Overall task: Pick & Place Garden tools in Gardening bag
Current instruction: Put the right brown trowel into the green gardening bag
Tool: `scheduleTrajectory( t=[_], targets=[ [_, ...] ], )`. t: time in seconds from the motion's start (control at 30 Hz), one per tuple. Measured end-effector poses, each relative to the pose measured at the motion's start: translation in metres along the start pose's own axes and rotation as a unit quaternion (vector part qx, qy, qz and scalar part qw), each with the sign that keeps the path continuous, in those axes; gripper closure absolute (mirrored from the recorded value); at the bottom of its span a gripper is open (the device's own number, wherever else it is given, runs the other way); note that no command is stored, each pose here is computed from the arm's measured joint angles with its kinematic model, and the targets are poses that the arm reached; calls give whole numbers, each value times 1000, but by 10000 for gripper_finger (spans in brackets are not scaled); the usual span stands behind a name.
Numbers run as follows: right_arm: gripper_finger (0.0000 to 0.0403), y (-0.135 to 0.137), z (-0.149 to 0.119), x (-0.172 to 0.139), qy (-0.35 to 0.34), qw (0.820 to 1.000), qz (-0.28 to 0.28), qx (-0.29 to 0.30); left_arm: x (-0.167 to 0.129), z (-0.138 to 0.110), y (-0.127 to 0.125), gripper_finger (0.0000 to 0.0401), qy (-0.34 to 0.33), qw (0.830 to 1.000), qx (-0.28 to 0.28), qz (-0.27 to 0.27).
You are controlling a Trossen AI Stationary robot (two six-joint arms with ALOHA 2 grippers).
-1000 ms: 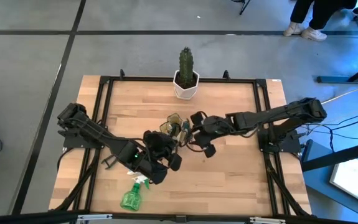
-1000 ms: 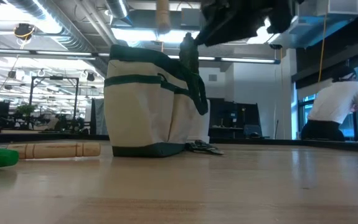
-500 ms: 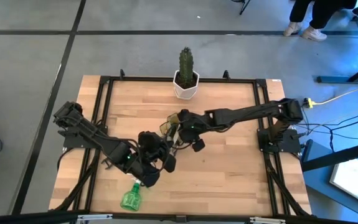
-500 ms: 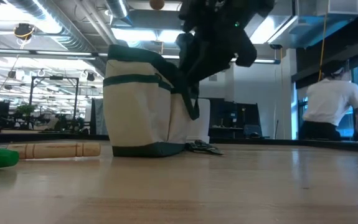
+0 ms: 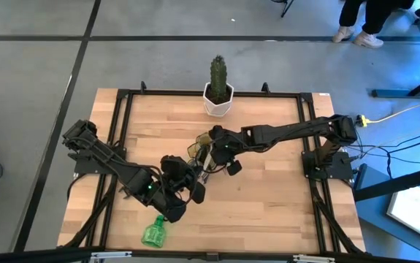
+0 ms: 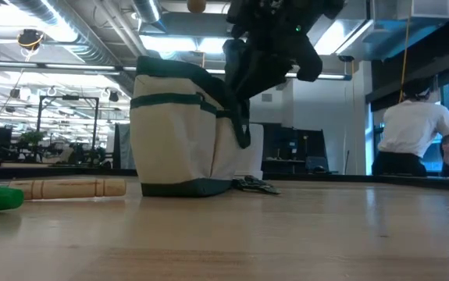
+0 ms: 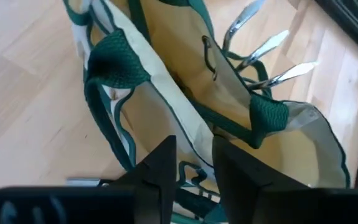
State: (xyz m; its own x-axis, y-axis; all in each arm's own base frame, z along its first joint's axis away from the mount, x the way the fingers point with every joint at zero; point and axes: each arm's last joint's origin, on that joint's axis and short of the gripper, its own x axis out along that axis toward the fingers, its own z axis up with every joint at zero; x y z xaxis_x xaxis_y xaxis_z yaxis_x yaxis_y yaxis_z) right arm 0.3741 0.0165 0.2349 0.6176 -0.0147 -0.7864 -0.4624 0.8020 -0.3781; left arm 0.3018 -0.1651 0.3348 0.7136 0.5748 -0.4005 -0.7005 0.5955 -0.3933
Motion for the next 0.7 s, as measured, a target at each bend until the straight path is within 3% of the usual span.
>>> scheduleTrajectory(
  t=[0.5,0.7],
  targets=[
    [356,-7,-1,2,0,999,-28,19,15,4,7,399,11,999,17,30],
    [397,-14,-15,2,37,994,-18,105,15,4,9,399,9,999,19,36]
  ],
)
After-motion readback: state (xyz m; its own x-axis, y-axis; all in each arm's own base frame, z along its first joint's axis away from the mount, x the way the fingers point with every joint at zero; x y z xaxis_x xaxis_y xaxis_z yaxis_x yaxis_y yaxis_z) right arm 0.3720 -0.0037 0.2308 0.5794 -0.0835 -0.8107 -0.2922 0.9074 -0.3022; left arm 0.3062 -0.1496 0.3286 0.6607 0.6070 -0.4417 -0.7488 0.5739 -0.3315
